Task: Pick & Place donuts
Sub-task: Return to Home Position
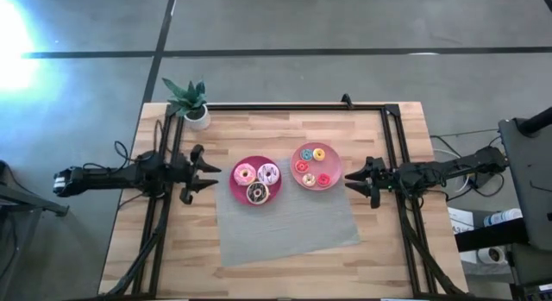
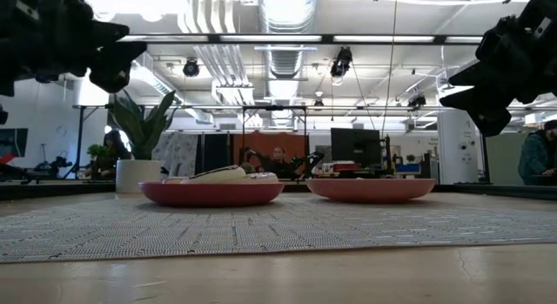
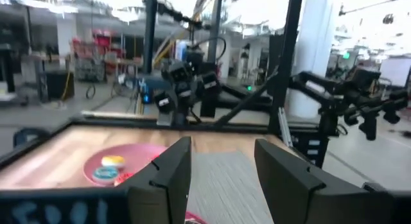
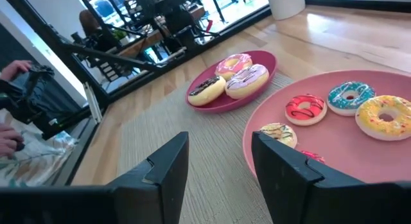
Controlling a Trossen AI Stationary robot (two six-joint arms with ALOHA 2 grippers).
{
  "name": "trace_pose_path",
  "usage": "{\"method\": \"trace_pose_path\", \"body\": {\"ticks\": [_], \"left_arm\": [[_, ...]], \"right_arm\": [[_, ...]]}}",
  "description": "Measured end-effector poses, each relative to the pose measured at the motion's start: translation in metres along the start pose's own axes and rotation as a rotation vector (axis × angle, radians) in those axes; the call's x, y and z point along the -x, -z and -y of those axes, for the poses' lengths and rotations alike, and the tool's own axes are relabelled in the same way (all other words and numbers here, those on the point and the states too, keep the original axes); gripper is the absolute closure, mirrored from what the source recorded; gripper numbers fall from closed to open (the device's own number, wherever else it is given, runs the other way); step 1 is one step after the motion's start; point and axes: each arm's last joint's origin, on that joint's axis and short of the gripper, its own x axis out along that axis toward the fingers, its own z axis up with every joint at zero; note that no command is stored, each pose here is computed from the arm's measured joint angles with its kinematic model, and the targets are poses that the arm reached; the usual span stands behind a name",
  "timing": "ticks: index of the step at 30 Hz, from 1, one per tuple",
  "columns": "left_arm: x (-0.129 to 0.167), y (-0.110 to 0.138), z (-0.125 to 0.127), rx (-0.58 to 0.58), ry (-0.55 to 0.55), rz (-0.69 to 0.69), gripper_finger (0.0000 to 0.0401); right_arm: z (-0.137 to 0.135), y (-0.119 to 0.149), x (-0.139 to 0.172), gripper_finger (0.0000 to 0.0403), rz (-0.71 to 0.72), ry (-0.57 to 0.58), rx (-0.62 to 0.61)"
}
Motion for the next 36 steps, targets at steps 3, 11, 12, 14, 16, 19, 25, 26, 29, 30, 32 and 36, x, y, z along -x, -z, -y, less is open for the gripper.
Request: {"method": "trace_pose_path", "body": {"ticks": [3, 11, 12, 14, 16, 19, 25, 26, 29, 30, 32, 36], "left_arm": [[0.006, 0.002, 0.001, 0.000, -0.005, 0.017, 0.0256], [0.014, 0.009, 0.002, 0.016, -0.009, -0.035, 0.0256], [0.014, 0.011, 0.002, 0.020, -0.008, -0.053, 0.0256], [0.014, 0.013, 0.003, 0.012, -0.005, -0.072, 0.0256], [0.014, 0.013, 0.003, 0.007, -0.002, -0.071, 0.0256], [0.014, 0.012, 0.003, 0.011, -0.003, -0.070, 0.0256], [0.013, 0.014, 0.003, 0.015, -0.004, -0.087, 0.0256], [0.013, 0.014, 0.003, 0.016, -0.004, -0.088, 0.0256], [0.013, 0.014, 0.003, 0.017, -0.005, -0.093, 0.0256], [0.013, 0.014, 0.003, 0.017, -0.005, -0.094, 0.0256], [0.013, 0.014, 0.003, 0.018, -0.005, -0.094, 0.0256], [0.013, 0.014, 0.003, 0.017, -0.005, -0.094, 0.0256]], "right_arm": [[0.000, 0.000, 0.000, 0.0241, 0.000, -0.001, 0.000], [0.000, 0.000, 0.000, 0.0241, -0.001, 0.000, 0.000], [0.000, 0.000, 0.000, 0.0241, 0.000, 0.000, 0.000], [0.000, 0.000, 0.000, 0.0241, 0.000, -0.001, 0.000], [0.000, 0.000, 0.000, 0.0241, -0.001, 0.000, 0.000], [0.000, 0.000, 0.000, 0.0241, -0.001, 0.000, 0.000], [0.000, 0.000, 0.000, 0.0241, 0.000, 0.000, 0.000], [0.000, 0.000, 0.000, 0.0241, 0.000, 0.000, 0.000], [0.000, 0.000, 0.000, 0.0241, 0.000, 0.000, 0.000], [0.000, 0.000, 0.000, 0.0241, 0.000, 0.000, 0.000], [0.000, 0.000, 0.000, 0.0241, 0.000, 0.000, 0.000], [0.000, 0.000, 0.000, 0.0241, 0.000, 0.000, 0.000]]}}
